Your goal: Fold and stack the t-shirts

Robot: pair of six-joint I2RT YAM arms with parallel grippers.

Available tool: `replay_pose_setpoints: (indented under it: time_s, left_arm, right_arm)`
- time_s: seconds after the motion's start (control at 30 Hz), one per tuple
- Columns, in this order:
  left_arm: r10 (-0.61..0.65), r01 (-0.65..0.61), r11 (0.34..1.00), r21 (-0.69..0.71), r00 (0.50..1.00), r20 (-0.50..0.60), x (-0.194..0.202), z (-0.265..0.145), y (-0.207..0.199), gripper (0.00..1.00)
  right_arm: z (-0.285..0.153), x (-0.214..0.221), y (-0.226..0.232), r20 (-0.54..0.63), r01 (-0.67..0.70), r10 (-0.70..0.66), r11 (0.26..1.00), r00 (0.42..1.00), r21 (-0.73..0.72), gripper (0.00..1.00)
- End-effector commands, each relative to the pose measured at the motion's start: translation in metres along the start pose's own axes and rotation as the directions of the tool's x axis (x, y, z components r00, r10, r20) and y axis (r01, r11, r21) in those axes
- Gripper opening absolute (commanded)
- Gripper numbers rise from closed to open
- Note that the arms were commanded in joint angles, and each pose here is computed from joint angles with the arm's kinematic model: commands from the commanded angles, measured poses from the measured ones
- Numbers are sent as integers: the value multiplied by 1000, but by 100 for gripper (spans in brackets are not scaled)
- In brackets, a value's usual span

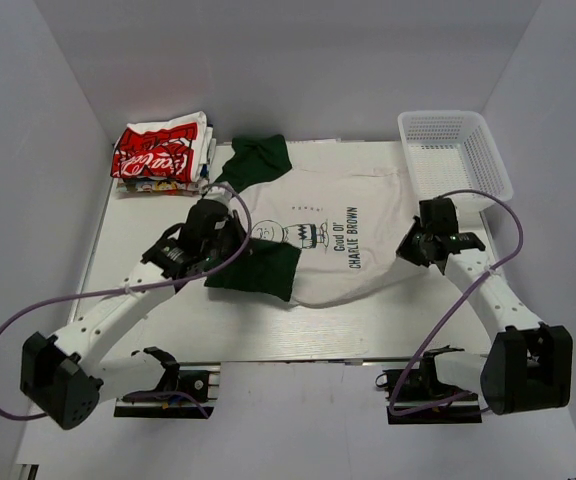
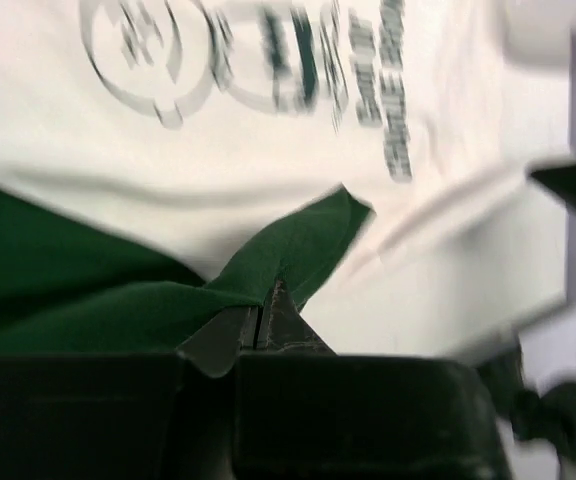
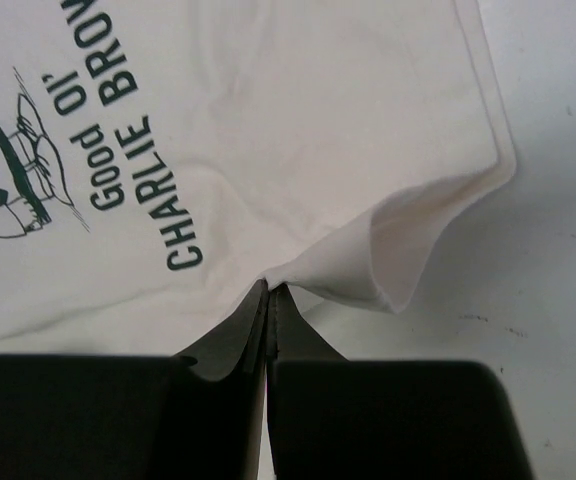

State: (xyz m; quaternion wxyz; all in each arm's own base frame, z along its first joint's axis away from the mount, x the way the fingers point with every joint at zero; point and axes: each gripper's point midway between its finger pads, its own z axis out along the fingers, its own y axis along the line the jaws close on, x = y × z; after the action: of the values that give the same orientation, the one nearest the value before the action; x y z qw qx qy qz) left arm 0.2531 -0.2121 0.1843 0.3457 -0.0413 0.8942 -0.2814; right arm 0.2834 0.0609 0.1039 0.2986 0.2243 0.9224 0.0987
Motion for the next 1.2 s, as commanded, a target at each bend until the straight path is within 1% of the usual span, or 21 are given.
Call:
replay_pose_setpoints:
  time_s: [0.0,0.03,0.07,0.1,0.3,0.33,0.4,0.43,0.53,0.67,0.77,0.87,0.9,0.93,0.97,1.0,1.03,1.07,1.1,1.13,1.17]
  left_arm:
    - [22,16,987,-158,972,233,-70,17,15,0]
    - [43,19,978,-205,954,295,-91,15,16,0]
    - [60,17,967,-255,955,292,-96,24,25,0]
    - [89,0,966,-257,938,334,-115,24,22,0]
    - [224,-104,957,-272,860,458,-161,29,13,0]
    - [264,-131,950,-284,824,501,-177,24,11,0]
    - [319,-175,936,-306,792,521,-187,27,12,0]
    - [362,-224,926,-303,752,551,-200,22,5,0]
    - [437,-300,897,-324,712,550,-212,36,5,0]
    - [455,-287,880,-379,736,500,-221,65,32,0]
    - [461,-316,880,-354,745,482,-227,93,41,0]
    - [506,-352,854,-383,734,453,-238,126,60,0]
    - [517,-362,847,-389,727,451,-240,136,61,0]
    - [534,-361,838,-410,696,480,-266,136,65,0]
    - [545,-378,827,-416,718,433,-258,165,83,0]
    - [552,-386,827,-408,692,465,-279,169,75,4]
    - [563,-414,822,-390,687,459,-285,180,75,10]
    - [563,-424,818,-389,727,393,-278,194,87,36]
    - [568,-435,814,-384,733,374,-286,207,92,57]
    - [567,-445,815,-371,741,359,-283,208,91,86]
    - [557,-437,823,-363,747,364,-284,207,93,100]
  right_arm:
    - [6,-35,20,82,25,-23,999,996,-24,0]
    - [5,-42,22,98,26,-24,1000,995,-17,0]
    - [5,-46,23,105,24,-23,1000,994,-12,0]
    - [7,-51,26,113,24,-23,1000,993,-9,0]
    - [5,-86,27,192,35,-45,998,980,58,0]
    - [7,-93,31,195,46,-57,997,979,60,0]
    - [9,-98,34,203,53,-63,997,977,58,0]
    - [13,-102,37,209,62,-73,996,975,56,0]
    - [19,-112,43,213,75,-85,996,973,56,0]
    - [28,-122,43,207,74,-93,992,974,98,0]
    - [41,-126,42,198,74,-97,990,975,122,0]
    - [54,-130,43,179,82,-108,985,978,150,0]
    - [52,-143,48,211,76,-108,985,971,154,0]
    - [66,-139,44,185,76,-109,982,977,175,0]
    - [69,-139,42,176,78,-114,978,978,196,0]
    - [67,-147,46,189,74,-111,978,976,193,3]
    - [71,-148,49,177,80,-114,978,977,192,11]
    - [72,-150,54,173,87,-120,979,978,186,16]
    - [72,-150,57,169,97,-128,979,977,178,20]
    - [72,-151,62,167,110,-138,980,976,163,23]
    - [68,-152,66,167,136,-160,980,973,142,23]
